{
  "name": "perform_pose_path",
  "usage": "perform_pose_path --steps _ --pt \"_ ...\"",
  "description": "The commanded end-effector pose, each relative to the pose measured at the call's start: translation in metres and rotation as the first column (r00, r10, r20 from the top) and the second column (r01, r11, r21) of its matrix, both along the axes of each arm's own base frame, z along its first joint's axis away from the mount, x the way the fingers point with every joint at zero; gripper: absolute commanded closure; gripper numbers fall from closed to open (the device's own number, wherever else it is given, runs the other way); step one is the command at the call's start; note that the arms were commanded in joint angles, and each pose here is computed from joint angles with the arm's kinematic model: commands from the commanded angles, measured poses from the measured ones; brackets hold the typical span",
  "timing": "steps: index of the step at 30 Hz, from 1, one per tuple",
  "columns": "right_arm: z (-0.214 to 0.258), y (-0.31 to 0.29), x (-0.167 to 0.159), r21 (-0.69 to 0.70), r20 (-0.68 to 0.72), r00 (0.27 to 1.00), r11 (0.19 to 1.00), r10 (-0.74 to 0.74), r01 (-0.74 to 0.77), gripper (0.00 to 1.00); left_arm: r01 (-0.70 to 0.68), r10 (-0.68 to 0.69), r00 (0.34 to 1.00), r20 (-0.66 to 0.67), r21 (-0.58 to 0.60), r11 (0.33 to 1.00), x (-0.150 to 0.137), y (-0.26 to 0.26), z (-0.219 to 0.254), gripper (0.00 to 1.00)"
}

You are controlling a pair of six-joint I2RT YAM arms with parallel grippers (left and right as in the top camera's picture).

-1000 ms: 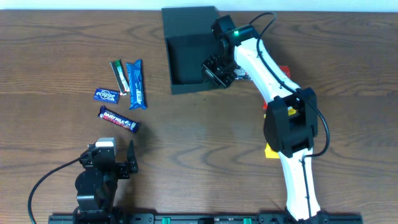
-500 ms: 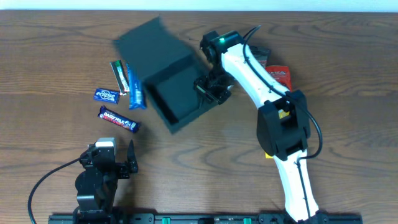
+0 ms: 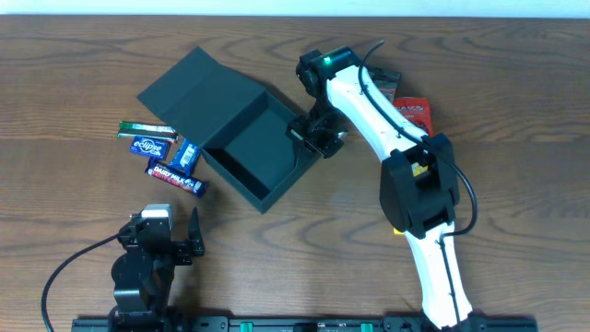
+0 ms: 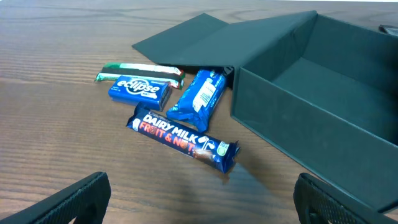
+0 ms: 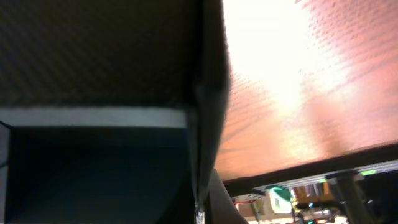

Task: Pack container
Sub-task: 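Grip the box lid and swing it open toward the left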

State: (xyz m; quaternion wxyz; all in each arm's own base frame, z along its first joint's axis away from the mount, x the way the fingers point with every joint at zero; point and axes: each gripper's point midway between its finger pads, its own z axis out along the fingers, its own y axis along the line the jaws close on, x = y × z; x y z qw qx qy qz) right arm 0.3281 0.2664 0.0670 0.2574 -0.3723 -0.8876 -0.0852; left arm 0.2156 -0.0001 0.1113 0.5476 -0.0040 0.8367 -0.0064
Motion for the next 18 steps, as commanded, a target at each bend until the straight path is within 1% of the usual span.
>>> perform_pose_path --steps 1,4,5,8,13,18 --pt "0.001 0.012 -0.006 -0.008 -0.083 0.990 0.993 -0.118 0.117 0.98 -0.004 0.005 1.000 -0.013 0.016 1.000 0.000 0.002 -0.007 0.05" --pt "0.003 0.025 0.005 0.023 -0.090 0.975 0.978 -0.203 0.206 0.98 -0.004 0.005 1.000 -0.013 0.016 1.000 0.000 0.002 -0.007 0.05" --pt "0.004 0.030 0.009 0.026 -0.104 0.962 0.966 -0.253 0.257 0.98 -0.004 0.005 1.000 -0.013 0.016 1.000 0.000 0.002 -0.007 0.05" --pt "0.004 0.026 0.013 -0.011 -0.136 0.933 0.942 -0.334 0.336 0.98 -0.004 0.005 1.000 -0.013 0.016 1.000 0.000 0.002 -0.007 0.04" --pt "0.006 0.014 0.023 -0.029 -0.168 0.896 0.911 -0.410 0.412 0.99 -0.004 0.005 1.000 -0.013 0.016 1.000 0.000 0.002 -0.007 0.05" --pt "0.009 -0.005 0.019 -0.103 -0.222 0.851 0.880 -0.476 0.465 0.99 -0.004 0.005 1.000 -0.013 0.016 1.000 0.000 0.002 -0.007 0.05"
